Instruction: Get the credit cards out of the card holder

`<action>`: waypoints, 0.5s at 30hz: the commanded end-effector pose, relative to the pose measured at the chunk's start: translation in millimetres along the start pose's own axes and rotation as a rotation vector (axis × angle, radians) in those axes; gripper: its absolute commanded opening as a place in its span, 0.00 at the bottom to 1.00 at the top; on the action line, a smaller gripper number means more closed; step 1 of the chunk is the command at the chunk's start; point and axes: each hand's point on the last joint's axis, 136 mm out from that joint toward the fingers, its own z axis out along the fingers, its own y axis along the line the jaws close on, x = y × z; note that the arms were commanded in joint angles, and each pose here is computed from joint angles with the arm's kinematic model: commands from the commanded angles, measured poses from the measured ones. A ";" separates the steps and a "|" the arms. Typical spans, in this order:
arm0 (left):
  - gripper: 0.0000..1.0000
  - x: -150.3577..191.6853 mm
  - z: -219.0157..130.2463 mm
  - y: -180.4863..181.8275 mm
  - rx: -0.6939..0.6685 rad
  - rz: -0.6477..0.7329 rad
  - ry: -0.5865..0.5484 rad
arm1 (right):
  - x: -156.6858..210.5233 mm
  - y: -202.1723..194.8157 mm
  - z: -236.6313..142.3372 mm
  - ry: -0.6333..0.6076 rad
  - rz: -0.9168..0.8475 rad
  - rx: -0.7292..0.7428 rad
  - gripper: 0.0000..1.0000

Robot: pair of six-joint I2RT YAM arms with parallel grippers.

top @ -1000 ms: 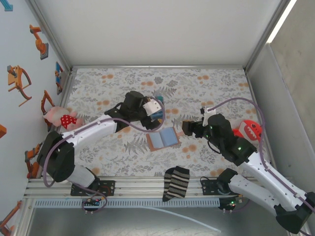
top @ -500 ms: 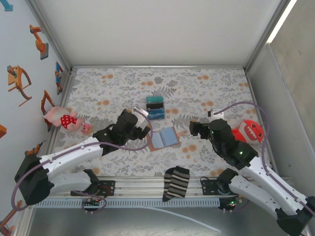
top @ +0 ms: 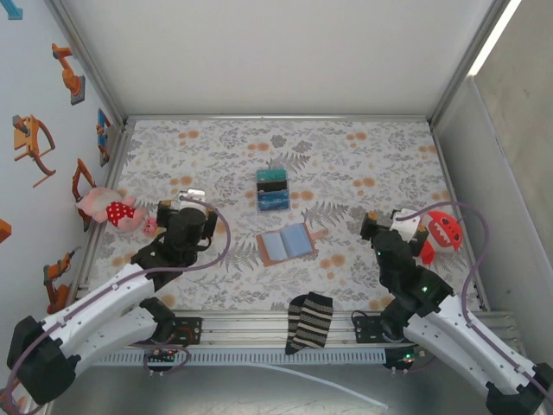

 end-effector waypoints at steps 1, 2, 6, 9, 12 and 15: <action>0.97 4.7 2.5 29.4 -0.098 -0.090 -0.044 | -21.6 -15.7 2.1 -0.118 0.021 0.105 1.00; 0.97 6.9 4.2 36.9 -0.119 -0.111 -0.060 | -21.2 -14.0 4.9 -0.124 0.008 0.103 1.00; 0.97 18.1 14.0 56.1 -0.154 -0.176 -0.084 | -16.4 -8.2 20.9 -0.110 -0.026 0.102 1.00; 0.97 26.4 27.5 57.5 -0.113 -0.203 -0.074 | -11.1 -2.2 38.0 -0.079 -0.057 0.094 1.00; 0.97 31.9 43.8 61.7 -0.111 -0.227 -0.099 | -8.1 0.6 56.8 -0.060 -0.079 0.099 1.00; 0.97 36.7 61.9 65.6 -0.106 -0.249 -0.097 | -9.5 -2.5 71.6 -0.052 -0.105 0.133 1.00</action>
